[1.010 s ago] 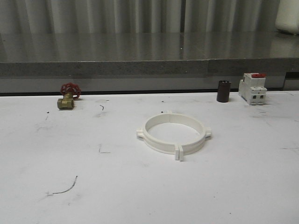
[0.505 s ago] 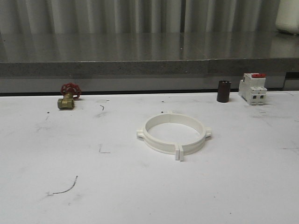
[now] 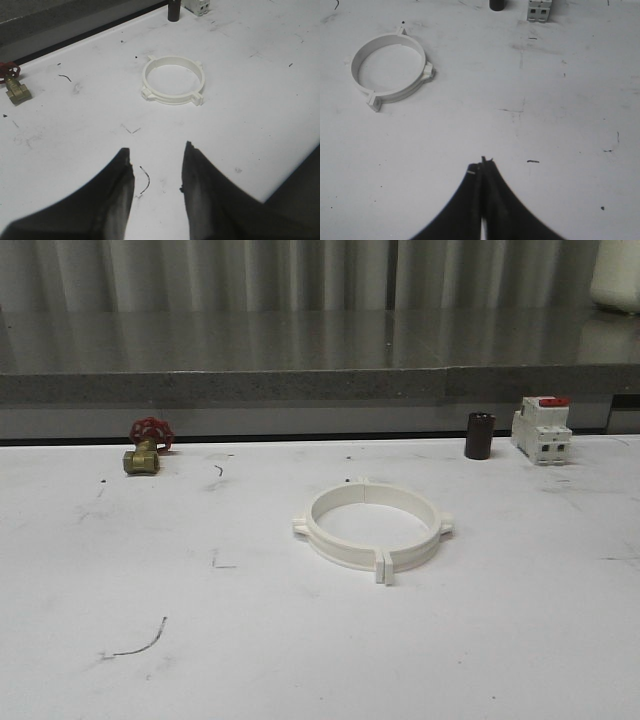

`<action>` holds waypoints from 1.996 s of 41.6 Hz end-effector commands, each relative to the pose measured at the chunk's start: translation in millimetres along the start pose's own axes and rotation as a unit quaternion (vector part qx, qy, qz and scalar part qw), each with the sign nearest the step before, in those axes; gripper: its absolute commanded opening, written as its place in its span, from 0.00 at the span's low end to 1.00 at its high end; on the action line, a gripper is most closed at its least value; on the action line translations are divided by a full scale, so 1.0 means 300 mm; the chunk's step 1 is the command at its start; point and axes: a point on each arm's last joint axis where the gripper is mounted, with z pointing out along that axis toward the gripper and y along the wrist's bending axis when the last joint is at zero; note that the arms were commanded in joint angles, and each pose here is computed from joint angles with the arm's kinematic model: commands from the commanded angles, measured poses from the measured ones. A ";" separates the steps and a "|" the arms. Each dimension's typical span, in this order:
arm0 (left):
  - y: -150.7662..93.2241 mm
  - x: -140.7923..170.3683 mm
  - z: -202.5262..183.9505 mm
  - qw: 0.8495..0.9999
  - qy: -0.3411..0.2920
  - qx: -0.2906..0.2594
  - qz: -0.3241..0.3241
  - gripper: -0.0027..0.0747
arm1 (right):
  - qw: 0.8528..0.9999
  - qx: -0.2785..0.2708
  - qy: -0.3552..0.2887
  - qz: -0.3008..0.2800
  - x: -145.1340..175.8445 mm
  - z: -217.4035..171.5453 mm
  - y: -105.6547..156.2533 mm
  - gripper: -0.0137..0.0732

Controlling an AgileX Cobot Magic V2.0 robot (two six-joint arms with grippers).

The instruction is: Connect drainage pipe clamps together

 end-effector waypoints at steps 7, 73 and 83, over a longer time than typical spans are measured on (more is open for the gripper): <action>0.001 -0.048 -0.016 0.999 -0.051 -0.002 -0.006 0.35 | 0.999 0.003 -0.044 -0.009 -0.040 -0.016 0.000 0.02; 0.086 0.128 -0.133 0.961 -0.158 -0.226 0.003 0.01 | 0.999 0.003 -0.044 -0.009 -0.040 -0.016 0.000 0.02; 0.090 0.304 -0.107 0.922 -0.223 -0.315 -0.016 0.01 | 0.999 0.003 -0.044 -0.009 -0.040 -0.016 0.000 0.02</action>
